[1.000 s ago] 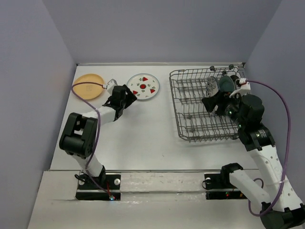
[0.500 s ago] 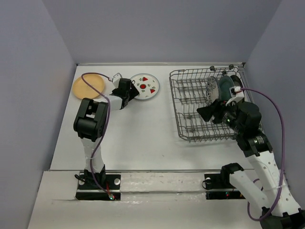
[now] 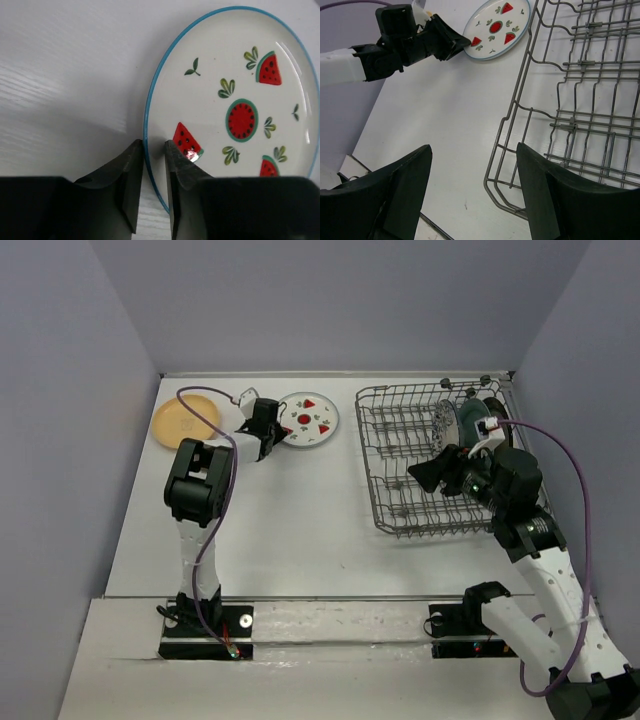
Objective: Load the plates into the dish rack
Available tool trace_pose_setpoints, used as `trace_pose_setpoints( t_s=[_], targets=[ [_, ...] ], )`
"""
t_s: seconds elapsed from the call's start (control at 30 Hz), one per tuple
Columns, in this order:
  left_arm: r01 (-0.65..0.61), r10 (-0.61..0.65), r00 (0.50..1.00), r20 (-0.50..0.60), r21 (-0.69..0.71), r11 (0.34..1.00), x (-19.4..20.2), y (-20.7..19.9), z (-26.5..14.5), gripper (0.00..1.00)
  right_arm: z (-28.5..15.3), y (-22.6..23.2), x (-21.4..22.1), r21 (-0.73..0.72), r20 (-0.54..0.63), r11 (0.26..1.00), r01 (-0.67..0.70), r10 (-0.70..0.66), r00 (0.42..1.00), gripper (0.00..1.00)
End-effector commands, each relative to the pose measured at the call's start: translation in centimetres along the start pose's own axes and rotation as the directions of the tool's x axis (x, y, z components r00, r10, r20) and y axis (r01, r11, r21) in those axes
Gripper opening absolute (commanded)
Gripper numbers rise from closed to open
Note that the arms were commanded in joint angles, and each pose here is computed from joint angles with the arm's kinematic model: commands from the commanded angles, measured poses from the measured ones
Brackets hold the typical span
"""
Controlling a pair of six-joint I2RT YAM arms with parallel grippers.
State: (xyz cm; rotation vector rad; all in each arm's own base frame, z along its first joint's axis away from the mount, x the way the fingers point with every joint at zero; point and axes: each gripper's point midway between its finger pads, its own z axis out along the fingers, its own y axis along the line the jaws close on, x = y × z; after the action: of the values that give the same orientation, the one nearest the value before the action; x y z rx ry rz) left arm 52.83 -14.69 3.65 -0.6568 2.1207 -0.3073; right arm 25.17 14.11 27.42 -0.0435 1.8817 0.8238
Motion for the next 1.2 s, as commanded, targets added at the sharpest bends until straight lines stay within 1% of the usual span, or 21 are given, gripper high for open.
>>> trace_pose_setpoints(
  t_s=[0.0, 0.03, 0.07, 0.17, 0.33, 0.37, 0.4, 0.43, 0.47, 0.5, 0.57, 0.6, 0.63, 0.7, 0.77, 0.83, 0.87, 0.9, 0.97, 1.07, 1.17],
  targets=[
    [0.049, -0.049, 0.998, 0.037, 0.000, 0.999, -0.1, 0.6, 0.0, 0.23, 0.2, 1.2, -0.8, -0.055, 0.034, 0.998, 0.019, -0.017, 0.999, 0.73],
    [0.055, -0.055, 0.998, 0.039, 0.005, 0.998, 0.2, 0.9, -0.2, 0.08, 0.3, 1.2, -0.7, -0.054, 0.029, 0.998, 0.013, -0.011, 1.000, 0.73],
    [0.061, -0.061, 0.997, 0.043, 0.007, 0.998, 0.3, 1.0, -0.3, 0.06, 0.3, 1.2, -0.7, -0.055, 0.027, 0.998, 0.009, -0.007, 1.000, 0.73],
    [0.071, -0.074, 0.996, 0.051, 0.057, 0.996, 0.1, 0.5, -1.8, 0.06, 0.6, 1.3, -0.1, -0.063, 0.004, 0.998, 0.000, 0.000, 1.000, 0.73],
    [0.102, -0.131, 0.979, 0.155, 0.182, 0.978, -2.1, -0.8, -7.3, 0.06, 1.2, 2.1, 0.7, -0.096, -0.040, 0.995, -0.022, 0.018, 0.999, 0.74],
    [0.113, -0.147, 0.976, 0.161, 0.202, 0.973, -2.3, -0.9, -8.0, 0.06, 1.5, 2.3, 0.9, -0.102, -0.048, 0.994, -0.024, 0.019, 0.999, 0.74],
    [0.121, -0.154, 0.976, 0.156, 0.207, 0.971, -1.5, -0.2, -8.7, 0.06, 2.0, 2.4, 1.2, -0.107, -0.064, 0.994, -0.032, 0.025, 0.998, 0.74],
    [0.134, -0.190, 0.963, 0.189, 0.272, 0.953, -3.0, -1.4, -10.3, 0.06, 2.2, 2.8, 1.4, -0.117, -0.079, 0.993, -0.034, 0.025, 0.997, 0.74],
    [0.150, -0.211, 0.960, 0.187, 0.295, 0.944, -3.1, -1.5, -11.0, 0.06, 2.5, 4.0, 1.6, -0.144, -0.093, 0.989, -0.022, 0.009, 0.996, 0.75],
    [0.158, -0.233, 0.952, 0.200, 0.331, 0.930, -3.5, -1.6, -12.3, 0.06, 3.3, 4.2, 2.2, -0.139, -0.118, 0.990, -0.018, 0.002, 0.993, 0.75],
    [0.176, -0.263, 0.945, 0.196, 0.372, 0.911, -3.6, -1.7, -13.7, 0.06, 4.2, 6.4, 2.9, -0.162, -0.139, 0.987, 0.018, -0.041, 0.989, 0.75],
    [0.182, -0.275, 0.941, 0.198, 0.390, 0.903, -3.7, -1.8, -14.4, 0.06, 4.8, 6.9, 3.3, -0.163, -0.151, 0.986, 0.031, -0.056, 0.987, 0.76],
    [0.186, -0.291, 0.934, 0.206, 0.416, 0.890, -3.9, -1.6, -15.6, 0.06, 6.0, 6.9, 4.4, -0.154, -0.188, 0.988, 0.033, -0.062, 0.980, 0.76],
    [0.200, -0.320, 0.926, 0.199, 0.459, 0.866, -4.0, -1.5, -17.4, 0.06, 7.1, 7.8, 4.8, -0.158, -0.202, 0.987, 0.035, -0.067, 0.977, 0.76],
    [0.209, -0.338, 0.922, 0.190, 0.489, 0.847, -4.1, -1.5, -18.6, 0.06, 8.6, 7.5, 5.6, -0.146, -0.223, 0.989, 0.028, -0.061, 0.973, 0.76],
    [0.218, -0.363, 0.911, 0.195, 0.518, 0.827, -4.3, -1.1, -20.4, 0.06, 9.6, 7.6, 5.3, -0.142, -0.212, 0.989, 0.032, -0.062, 0.975, 0.77],
    [0.219, -0.374, 0.906, 0.199, 0.536, 0.815, -4.4, -0.9, -21.5, 0.06, 10.5, 7.4, 5.4, -0.127, -0.222, 0.991, 0.035, -0.063, 0.973, 0.77],
    [0.219, -0.374, 0.906, 0.198, 0.537, 0.815, -4.4, -0.8, -21.5, 0.06, 11.0, 7.0, 5.9, -0.117, -0.239, 0.993, 0.034, -0.061, 0.969, 0.77],
    [0.214, -0.387, 0.899, 0.205, 0.565, 0.797, -4.7, -0.6, -23.4, 0.06, 12.1, 7.0, 6.0, -0.111, -0.250, 0.993, 0.039, -0.065, 0.966, 0.78],
    [0.197, -0.391, 0.897, 0.204, 0.609, 0.769, -5.2, -0.7, -25.9, 0.06, 13.4, 6.9, 5.2, -0.096, -0.228, 0.993, 0.061, -0.082, 0.970, 0.78],
    [0.192, -0.407, 0.895, 0.183, 0.665, 0.722, -5.4, -1.2, -28.2, 0.06, 14.8, 6.5, 5.2, -0.083, -0.227, 0.993, 0.090, -0.106, 0.968, 0.79]
  ],
)
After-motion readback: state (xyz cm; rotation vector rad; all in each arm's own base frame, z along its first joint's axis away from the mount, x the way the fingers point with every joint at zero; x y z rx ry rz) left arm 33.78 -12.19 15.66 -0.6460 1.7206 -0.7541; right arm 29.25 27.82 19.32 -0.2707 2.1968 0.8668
